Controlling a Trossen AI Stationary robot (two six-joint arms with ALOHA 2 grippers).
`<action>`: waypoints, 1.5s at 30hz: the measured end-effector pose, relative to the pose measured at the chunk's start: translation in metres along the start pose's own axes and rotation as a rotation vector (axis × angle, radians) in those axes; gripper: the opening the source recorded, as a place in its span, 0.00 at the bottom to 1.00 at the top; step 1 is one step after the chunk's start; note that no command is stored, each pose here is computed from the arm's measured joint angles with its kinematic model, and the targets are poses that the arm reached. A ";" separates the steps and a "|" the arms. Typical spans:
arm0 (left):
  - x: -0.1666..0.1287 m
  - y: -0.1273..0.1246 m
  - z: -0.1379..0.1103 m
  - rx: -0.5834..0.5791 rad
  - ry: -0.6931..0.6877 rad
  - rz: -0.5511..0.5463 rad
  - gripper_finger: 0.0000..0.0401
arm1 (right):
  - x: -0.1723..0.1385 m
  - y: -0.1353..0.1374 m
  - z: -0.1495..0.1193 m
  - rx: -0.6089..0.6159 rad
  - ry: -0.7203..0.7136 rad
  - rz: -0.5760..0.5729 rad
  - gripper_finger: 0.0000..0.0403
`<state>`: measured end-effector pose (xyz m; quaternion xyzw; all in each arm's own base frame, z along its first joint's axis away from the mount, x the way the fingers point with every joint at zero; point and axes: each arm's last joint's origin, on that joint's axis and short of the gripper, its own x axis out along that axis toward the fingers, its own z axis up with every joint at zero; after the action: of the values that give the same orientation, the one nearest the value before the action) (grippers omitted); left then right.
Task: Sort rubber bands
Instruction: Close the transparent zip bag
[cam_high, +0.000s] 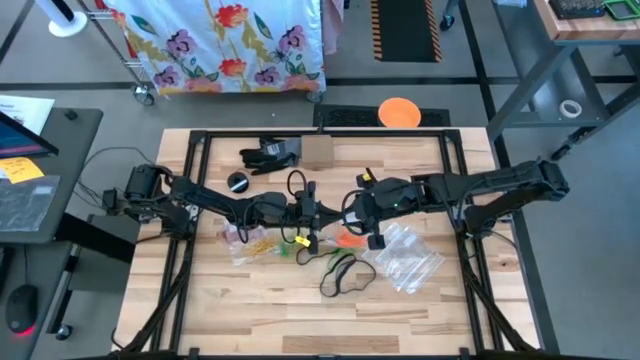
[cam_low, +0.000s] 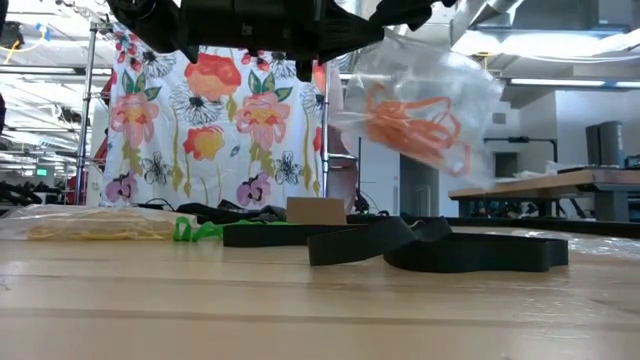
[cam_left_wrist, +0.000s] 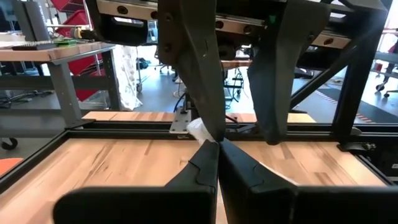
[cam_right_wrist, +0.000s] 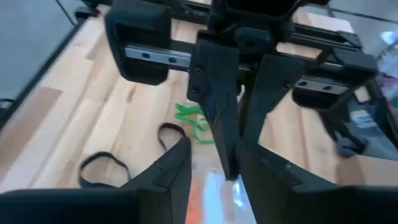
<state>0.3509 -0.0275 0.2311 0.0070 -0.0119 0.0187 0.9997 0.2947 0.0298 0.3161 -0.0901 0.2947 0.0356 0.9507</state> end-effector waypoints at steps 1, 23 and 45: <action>0.000 0.000 0.000 0.000 0.002 -0.001 0.00 | 0.000 0.000 0.000 0.000 0.000 0.000 0.30; 0.001 -0.001 0.003 -0.002 0.000 -0.014 0.00 | -0.009 -0.004 -0.001 0.025 0.005 0.017 0.35; 0.001 -0.001 0.003 0.002 0.005 -0.011 0.00 | -0.004 -0.003 -0.005 -0.002 0.042 0.017 0.21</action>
<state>0.3523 -0.0285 0.2338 0.0081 -0.0093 0.0132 0.9998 0.2890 0.0263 0.3152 -0.0894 0.3153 0.0422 0.9438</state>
